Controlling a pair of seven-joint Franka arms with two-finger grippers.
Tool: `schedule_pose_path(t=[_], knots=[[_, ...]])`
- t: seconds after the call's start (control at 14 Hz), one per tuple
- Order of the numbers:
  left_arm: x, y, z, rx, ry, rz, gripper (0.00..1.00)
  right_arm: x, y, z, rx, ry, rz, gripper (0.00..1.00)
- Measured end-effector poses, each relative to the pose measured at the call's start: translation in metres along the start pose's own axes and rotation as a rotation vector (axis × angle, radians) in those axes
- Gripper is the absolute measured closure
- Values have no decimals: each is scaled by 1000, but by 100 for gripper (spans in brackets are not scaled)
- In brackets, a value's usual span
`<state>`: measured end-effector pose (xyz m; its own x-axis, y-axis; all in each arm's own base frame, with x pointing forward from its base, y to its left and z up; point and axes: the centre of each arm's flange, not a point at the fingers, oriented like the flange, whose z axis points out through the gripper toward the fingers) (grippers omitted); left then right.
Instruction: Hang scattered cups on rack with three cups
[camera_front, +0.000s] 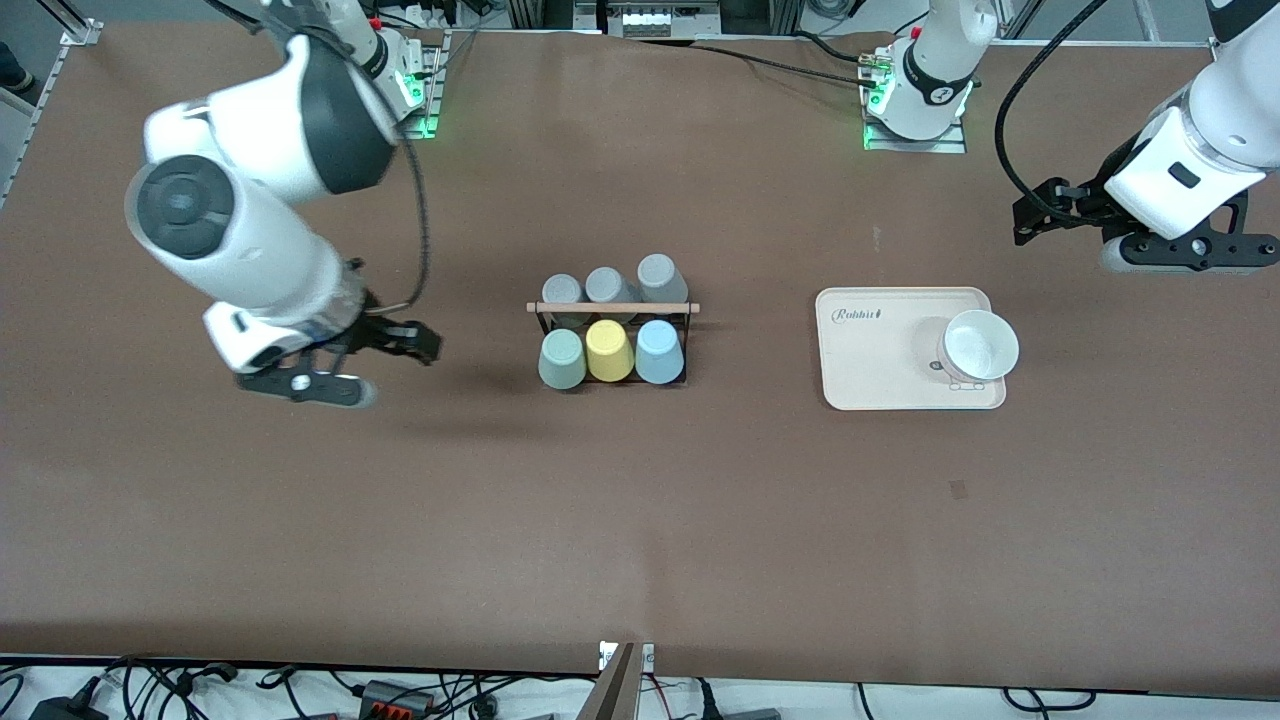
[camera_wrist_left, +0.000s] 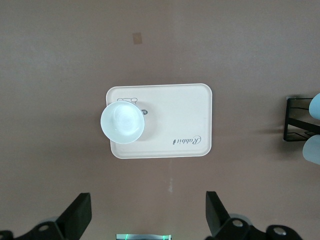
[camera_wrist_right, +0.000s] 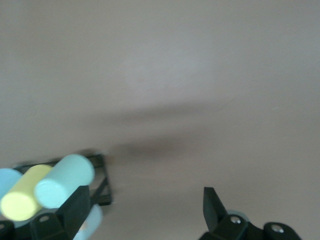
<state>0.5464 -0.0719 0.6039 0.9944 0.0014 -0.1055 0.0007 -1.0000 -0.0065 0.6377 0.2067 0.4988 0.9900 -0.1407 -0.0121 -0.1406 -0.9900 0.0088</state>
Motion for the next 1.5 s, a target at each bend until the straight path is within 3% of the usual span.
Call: schedule_pose_path(t=[0.5,0.71,1.14,1.5], knots=[[0,1,0,0,0,1,0,29,166,-67,5,69,-116,0],[0,1,0,0,0,1,0,29,209,-75,2,60,-159,0],[0,1,0,0,0,1,0,19,218,-83,8,56,-166,0],[0,1,0,0,0,1,0,-17,224,-75,-2,68,-168,0]])
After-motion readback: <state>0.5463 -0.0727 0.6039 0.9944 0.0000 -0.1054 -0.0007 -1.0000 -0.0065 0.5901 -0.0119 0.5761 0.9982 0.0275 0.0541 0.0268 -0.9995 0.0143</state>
